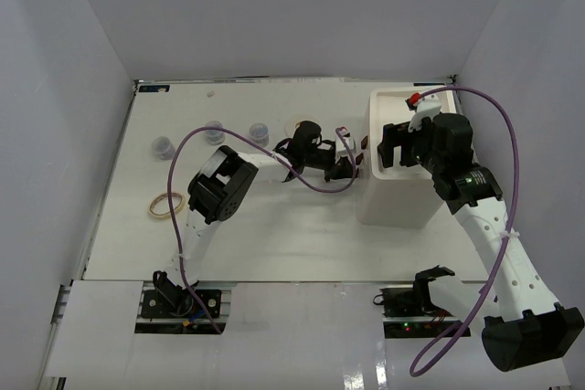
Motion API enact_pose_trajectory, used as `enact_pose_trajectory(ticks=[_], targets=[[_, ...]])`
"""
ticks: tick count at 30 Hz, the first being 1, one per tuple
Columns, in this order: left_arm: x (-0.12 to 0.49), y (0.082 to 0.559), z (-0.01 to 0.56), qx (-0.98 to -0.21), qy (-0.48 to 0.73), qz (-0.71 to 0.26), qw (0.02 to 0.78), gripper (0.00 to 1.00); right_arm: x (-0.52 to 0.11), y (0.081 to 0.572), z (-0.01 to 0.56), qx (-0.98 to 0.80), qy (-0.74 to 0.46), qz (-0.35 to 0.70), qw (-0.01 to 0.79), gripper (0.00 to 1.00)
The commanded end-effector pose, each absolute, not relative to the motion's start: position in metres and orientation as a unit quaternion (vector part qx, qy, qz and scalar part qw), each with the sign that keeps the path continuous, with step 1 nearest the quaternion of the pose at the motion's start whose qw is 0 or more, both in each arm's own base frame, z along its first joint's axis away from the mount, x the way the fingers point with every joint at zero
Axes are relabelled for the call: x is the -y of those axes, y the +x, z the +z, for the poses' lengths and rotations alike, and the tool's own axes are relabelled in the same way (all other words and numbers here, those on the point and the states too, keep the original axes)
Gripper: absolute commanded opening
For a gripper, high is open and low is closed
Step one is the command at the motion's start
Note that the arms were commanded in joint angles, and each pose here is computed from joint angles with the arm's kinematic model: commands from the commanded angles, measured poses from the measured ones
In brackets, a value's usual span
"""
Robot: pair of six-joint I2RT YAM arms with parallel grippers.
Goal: Sort the stationery into containers
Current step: Open the drawer in the storage box.
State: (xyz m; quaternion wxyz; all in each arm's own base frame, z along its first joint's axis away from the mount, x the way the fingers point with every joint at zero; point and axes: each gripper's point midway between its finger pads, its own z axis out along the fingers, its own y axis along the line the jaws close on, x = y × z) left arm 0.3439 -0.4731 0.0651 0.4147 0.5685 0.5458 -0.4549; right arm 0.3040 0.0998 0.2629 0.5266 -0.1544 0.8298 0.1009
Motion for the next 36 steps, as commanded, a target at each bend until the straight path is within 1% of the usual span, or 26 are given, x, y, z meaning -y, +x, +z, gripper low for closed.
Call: enact_pose_trajectory(ticks=[1, 15, 25, 34, 36], targets=[[0.477, 0.334, 0.095, -0.502, 0.582, -0.470, 0.433, 0.00, -0.102, 0.291, 0.245, -0.846, -0.159, 0.106, 0.497, 0.90], [0.442, 0.309, 0.105, -0.531, 0.565, -0.447, 0.446, 0.00, -0.074, 0.295, 0.234, -0.868, -0.096, 0.047, 0.484, 0.90], [0.418, 0.311, 0.099, -0.572, 0.533, -0.428, 0.454, 0.00, -0.067, 0.299, 0.227, -0.879, -0.072, 0.042, 0.469, 0.90], [0.381, 0.310, 0.083, -0.616, 0.503, -0.417, 0.441, 0.00, -0.070, 0.300, 0.228, -0.880, -0.074, 0.051, 0.467, 0.90], [0.375, 0.308, 0.079, -0.623, 0.500, -0.414, 0.437, 0.01, -0.071, 0.300, 0.229, -0.878, -0.076, 0.052, 0.469, 0.90]])
